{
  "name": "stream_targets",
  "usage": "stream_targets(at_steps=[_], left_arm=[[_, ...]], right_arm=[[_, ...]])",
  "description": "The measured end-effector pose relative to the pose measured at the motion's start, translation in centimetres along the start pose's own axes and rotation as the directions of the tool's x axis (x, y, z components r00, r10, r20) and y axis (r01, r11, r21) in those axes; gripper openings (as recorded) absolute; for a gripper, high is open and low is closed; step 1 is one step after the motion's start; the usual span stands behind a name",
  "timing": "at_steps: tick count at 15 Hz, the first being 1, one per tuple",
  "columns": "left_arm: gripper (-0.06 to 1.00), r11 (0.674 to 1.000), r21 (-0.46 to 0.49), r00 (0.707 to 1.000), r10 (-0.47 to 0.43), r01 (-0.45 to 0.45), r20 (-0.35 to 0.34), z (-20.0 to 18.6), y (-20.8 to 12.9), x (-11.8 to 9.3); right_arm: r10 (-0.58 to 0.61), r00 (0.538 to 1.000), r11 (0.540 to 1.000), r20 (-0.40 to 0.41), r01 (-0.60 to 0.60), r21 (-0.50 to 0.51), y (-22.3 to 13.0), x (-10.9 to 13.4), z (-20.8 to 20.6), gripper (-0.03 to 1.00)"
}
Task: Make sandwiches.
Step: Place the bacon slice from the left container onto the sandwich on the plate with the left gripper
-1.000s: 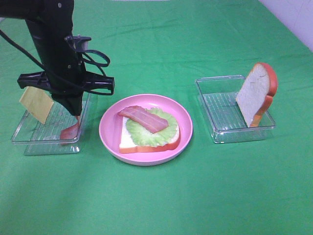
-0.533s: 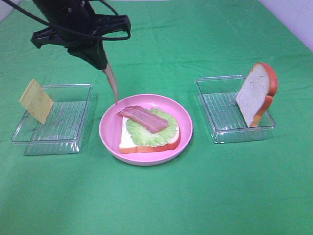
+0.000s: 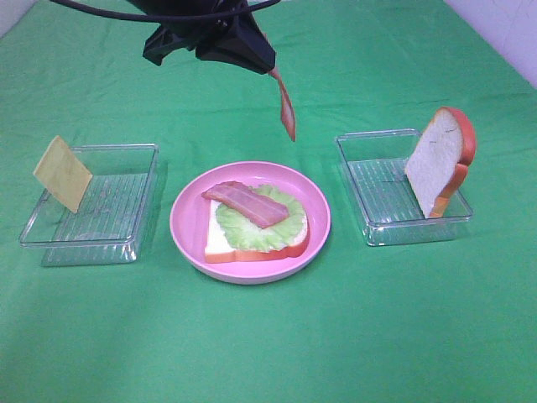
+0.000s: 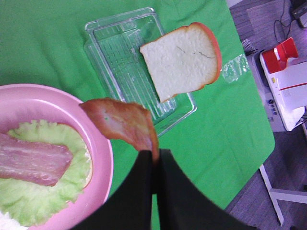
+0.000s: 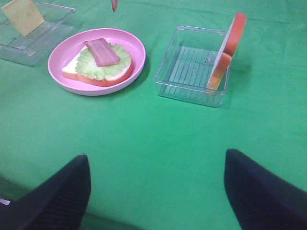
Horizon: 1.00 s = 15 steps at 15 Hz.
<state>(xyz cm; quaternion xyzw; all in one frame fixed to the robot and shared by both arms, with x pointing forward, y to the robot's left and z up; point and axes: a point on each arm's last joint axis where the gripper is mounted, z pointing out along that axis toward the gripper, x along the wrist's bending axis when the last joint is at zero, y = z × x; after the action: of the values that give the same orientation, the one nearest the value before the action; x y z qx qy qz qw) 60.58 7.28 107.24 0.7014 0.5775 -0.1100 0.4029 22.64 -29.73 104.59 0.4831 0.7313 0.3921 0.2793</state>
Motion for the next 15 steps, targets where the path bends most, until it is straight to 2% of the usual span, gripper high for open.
stream_targets(at_steps=[3, 6, 10, 12, 15], left_arm=[[0.01, 1.000, 0.016, 0.999, -0.015, 0.015, 0.030, 0.9, -0.1, 0.2], [0.01, 0.992, 0.129, 0.999, -0.006, 0.001, 0.040, 5.0, -2.0, 0.6], [0.01, 0.978, 0.208, 0.999, -0.016, 0.008, 0.033, 7.6, -3.4, 1.2], [0.01, 0.967, 0.254, 1.000, 0.024, -0.020, -0.010, 8.2, -3.9, 2.1], [0.01, 0.961, 0.275, 0.983, 0.084, -0.037, -0.163, 8.1, -4.0, 3.7]], right_arm=[[0.000, 1.000, 1.000, 0.000, 0.000, 0.000, 0.0, 0.0, 0.0, 0.71], [0.000, 1.000, 1.000, 0.000, 0.000, 0.000, 0.0, 0.0, 0.0, 0.71], [0.000, 1.000, 1.000, 0.000, 0.000, 0.000, 0.0, 0.0, 0.0, 0.71], [0.000, 1.000, 1.000, 0.000, 0.000, 0.000, 0.0, 0.0, 0.0, 0.71], [0.000, 1.000, 1.000, 0.000, 0.000, 0.000, 0.0, 0.0, 0.0, 0.71]])
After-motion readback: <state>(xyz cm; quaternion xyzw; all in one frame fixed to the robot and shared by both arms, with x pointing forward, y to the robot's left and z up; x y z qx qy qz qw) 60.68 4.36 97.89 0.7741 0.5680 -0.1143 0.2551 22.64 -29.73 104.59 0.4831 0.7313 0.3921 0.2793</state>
